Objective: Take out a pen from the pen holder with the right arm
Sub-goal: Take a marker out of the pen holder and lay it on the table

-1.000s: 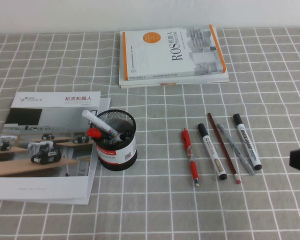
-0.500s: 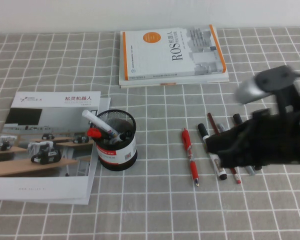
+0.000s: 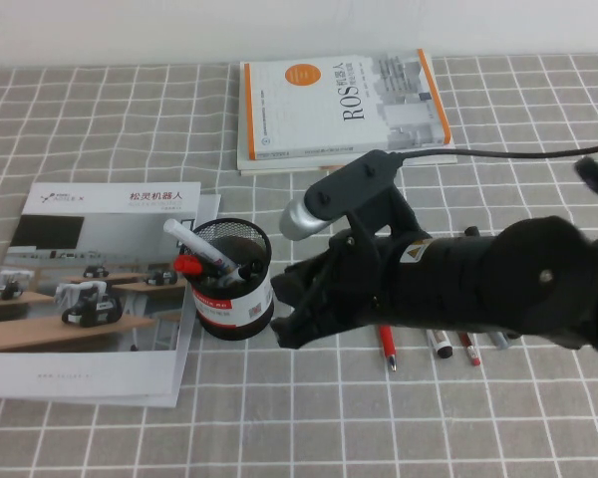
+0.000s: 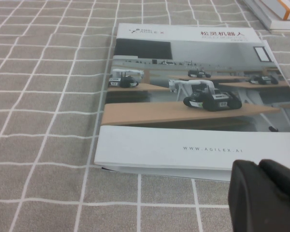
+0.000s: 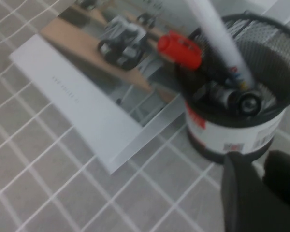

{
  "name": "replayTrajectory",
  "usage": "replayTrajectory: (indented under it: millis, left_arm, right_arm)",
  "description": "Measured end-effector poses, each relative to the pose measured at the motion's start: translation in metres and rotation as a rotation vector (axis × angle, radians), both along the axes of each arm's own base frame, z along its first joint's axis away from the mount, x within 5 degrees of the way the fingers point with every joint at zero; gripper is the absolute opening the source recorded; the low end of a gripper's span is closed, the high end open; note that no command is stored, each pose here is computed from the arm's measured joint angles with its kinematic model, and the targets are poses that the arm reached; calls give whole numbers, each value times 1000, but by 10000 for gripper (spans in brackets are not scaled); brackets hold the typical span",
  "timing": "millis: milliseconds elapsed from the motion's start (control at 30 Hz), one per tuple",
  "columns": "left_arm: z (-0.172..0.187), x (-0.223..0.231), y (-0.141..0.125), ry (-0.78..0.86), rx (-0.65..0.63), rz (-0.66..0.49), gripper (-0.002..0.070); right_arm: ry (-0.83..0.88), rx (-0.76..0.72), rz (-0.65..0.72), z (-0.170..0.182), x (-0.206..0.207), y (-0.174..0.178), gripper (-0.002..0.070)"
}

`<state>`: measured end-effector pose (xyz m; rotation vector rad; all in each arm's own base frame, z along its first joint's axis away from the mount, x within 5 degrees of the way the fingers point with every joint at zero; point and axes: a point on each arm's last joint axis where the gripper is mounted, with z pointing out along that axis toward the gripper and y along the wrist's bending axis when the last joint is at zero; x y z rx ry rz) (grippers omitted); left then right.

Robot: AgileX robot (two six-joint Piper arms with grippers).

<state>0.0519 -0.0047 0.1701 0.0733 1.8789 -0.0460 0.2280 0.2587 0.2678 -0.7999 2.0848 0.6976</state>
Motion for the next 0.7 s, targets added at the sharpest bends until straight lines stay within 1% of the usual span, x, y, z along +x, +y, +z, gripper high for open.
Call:
replayTrajectory:
  millis: [33, 200, 267, 400, 567, 700]
  left_arm:
    - [0, 0, 0, 0, 0, 0, -3]
    - [0, 0, 0, 0, 0, 0, -3]
    - [0, 0, 0, 0, 0, 0, -3]
    - [0, 0, 0, 0, 0, 0, -3]
    - [0, 0, 0, 0, 0, 0, -3]
    - [0, 0, 0, 0, 0, 0, -3]
  right_arm:
    - [-13, 0, -5, -1, 0, 2, 85]
    - [-92, -8, -33, -4, 5, 7, 300]
    - [-114, -7, -52, -5, 8, 8, 350]
    - [-133, -14, -81, -13, 14, 10, 377]
    - [-137, -32, -101, -24, 19, 13, 381]
    - [-169, -33, -96, -26, 18, 17, 381]
